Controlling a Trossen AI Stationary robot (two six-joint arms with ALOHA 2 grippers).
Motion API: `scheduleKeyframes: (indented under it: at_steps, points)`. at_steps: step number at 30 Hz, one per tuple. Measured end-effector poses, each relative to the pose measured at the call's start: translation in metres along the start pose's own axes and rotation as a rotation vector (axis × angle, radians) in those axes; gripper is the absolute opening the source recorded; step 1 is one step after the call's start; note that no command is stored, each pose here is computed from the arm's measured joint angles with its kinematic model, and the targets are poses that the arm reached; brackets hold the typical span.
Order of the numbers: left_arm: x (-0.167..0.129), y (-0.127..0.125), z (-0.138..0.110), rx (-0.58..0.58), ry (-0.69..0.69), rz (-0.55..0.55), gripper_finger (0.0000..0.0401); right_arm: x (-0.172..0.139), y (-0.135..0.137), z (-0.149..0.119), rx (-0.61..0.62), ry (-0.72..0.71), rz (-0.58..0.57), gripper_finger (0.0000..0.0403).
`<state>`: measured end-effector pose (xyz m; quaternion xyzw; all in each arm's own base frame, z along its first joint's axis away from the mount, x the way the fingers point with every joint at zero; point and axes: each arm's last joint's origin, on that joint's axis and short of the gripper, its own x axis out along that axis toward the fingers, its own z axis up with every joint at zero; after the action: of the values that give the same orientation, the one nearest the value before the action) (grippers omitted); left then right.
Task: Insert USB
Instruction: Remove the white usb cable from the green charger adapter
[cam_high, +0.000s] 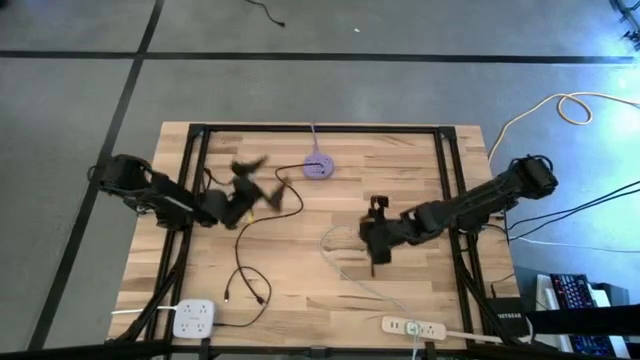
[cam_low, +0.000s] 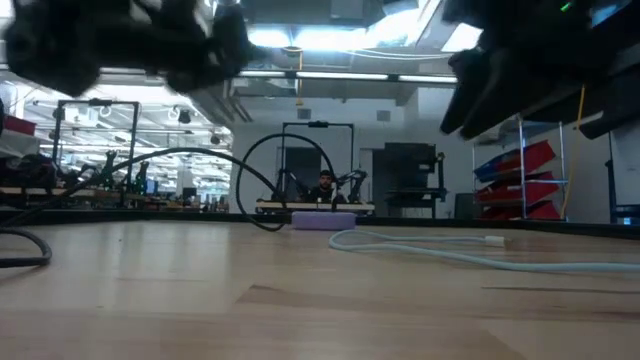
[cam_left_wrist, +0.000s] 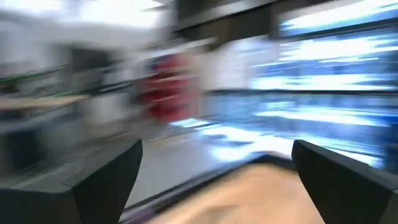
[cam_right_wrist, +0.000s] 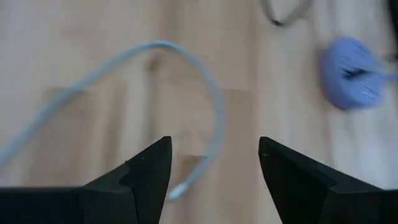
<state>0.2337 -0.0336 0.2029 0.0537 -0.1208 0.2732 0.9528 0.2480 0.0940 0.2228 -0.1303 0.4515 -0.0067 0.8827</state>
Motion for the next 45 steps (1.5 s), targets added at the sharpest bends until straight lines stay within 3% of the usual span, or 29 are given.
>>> scheduleKeyframes:
  at_steps: [2, 3, 6, 12, 19, 23, 27, 32, 37, 41, 45]
  points:
    - [-0.004, -0.023, 0.002, -0.012, -0.003, -0.276, 0.04, -0.011, 0.013, -0.001, -0.05, -0.029, 0.064, 0.0221]
    - [-0.004, -0.036, 0.002, -0.023, 0.025, -0.361, 0.04, -0.018, 0.022, -0.003, -0.065, -0.044, 0.095, 0.022]
    - [0.006, -0.076, 0.003, -0.043, 0.118, -0.47, 0.04, -0.04, 0.043, -0.008, -0.087, -0.092, 0.173, 0.0221]
    - [0.047, -0.139, -0.018, 0.013, 0.175, -0.495, 0.04, -0.07, 0.078, -0.025, 0.001, -0.073, 0.359, 0.0221]
    - [0.088, -0.176, -0.084, -0.19, 0.293, -0.376, 0.04, -0.081, 0.1, -0.047, 0.167, 0.083, 0.404, 0.0221]
    - [0.098, -0.199, -0.105, -0.266, 0.306, -0.502, 0.04, -0.091, 0.112, -0.056, 0.155, 0.084, 0.449, 0.0221]
    - [0.097, -0.222, -0.11, -0.313, 0.308, -0.617, 0.04, -0.104, 0.127, -0.066, 0.176, 0.085, 0.511, 0.0221]
    - [0.087, -0.259, -0.096, -0.147, 0.298, -0.701, 0.04, -0.108, 0.146, -0.078, 0.238, 0.129, 0.533, 0.0221]
    - [0.089, -0.291, -0.092, -0.092, 0.295, -0.731, 0.04, -0.096, 0.163, -0.084, 0.209, 0.144, 0.51, 0.0221]
    - [0.094, -0.307, -0.107, -0.041, 0.277, -0.767, 0.04, -0.086, 0.176, -0.087, 0.23, 0.208, 0.543, 0.0221]
    - [0.092, -0.312, -0.119, -0.033, 0.297, -0.767, 0.04, -0.079, 0.188, -0.088, 0.226, 0.134, 0.529, 0.0221]
